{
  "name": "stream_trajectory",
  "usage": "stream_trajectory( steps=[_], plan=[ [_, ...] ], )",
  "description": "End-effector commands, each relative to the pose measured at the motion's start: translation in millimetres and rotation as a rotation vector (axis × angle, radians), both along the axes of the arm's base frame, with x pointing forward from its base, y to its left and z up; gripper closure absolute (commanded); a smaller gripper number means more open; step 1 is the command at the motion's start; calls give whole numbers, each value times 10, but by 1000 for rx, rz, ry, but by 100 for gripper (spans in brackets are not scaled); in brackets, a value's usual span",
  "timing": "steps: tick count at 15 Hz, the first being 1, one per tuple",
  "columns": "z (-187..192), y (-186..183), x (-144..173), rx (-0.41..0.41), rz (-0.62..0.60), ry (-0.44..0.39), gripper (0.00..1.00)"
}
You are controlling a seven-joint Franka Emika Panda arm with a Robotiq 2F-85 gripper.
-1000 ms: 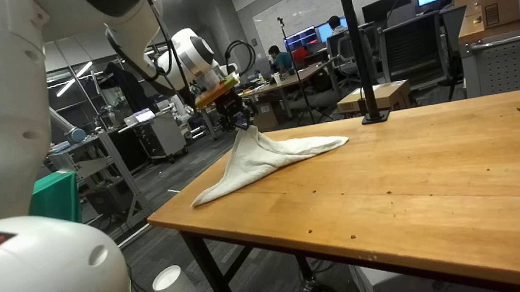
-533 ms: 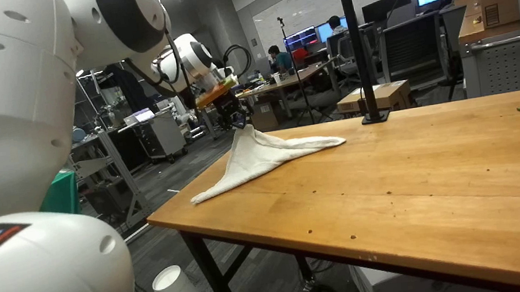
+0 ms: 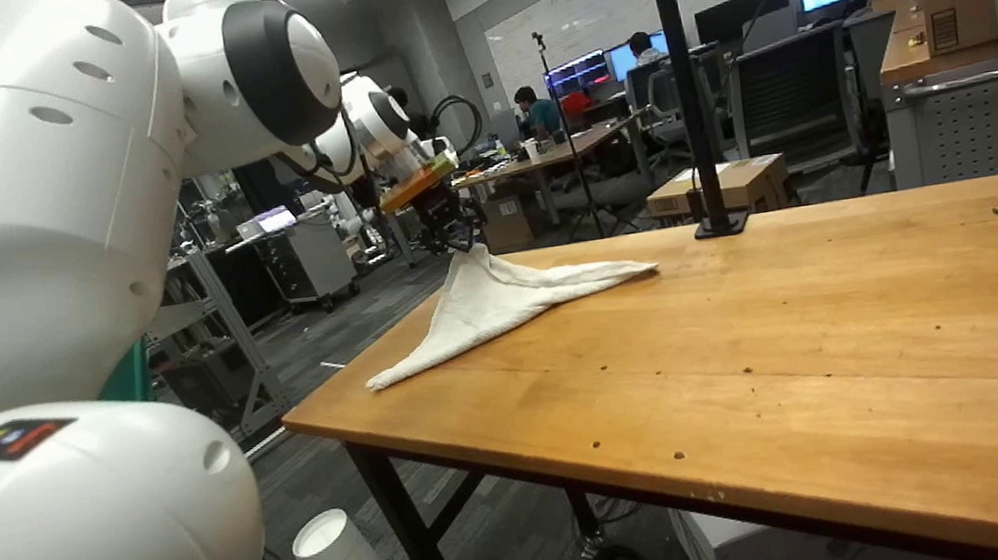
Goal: Fold the white towel
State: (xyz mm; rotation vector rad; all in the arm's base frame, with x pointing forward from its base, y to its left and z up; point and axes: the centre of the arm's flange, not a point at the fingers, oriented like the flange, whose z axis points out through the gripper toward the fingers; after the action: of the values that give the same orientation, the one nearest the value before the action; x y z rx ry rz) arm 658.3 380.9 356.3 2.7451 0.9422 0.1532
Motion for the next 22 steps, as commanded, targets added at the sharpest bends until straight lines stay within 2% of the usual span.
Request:
stream_trajectory(
  steps=[1,7,8,10,15,18,19,22],
  plan=[
    [56,129,274,-18,2,7,94],
    [12,161,316,-40,-13,19,91],
    [11,169,319,-42,-19,20,67],
    [11,182,305,-43,-21,26,64],
    [35,81,193,-28,-40,30,26],
    [-27,-104,75,-34,-65,34,3],
    [-49,-189,48,-32,-80,37,0],
    [-115,-517,-16,-26,-138,49,0]
  ],
)
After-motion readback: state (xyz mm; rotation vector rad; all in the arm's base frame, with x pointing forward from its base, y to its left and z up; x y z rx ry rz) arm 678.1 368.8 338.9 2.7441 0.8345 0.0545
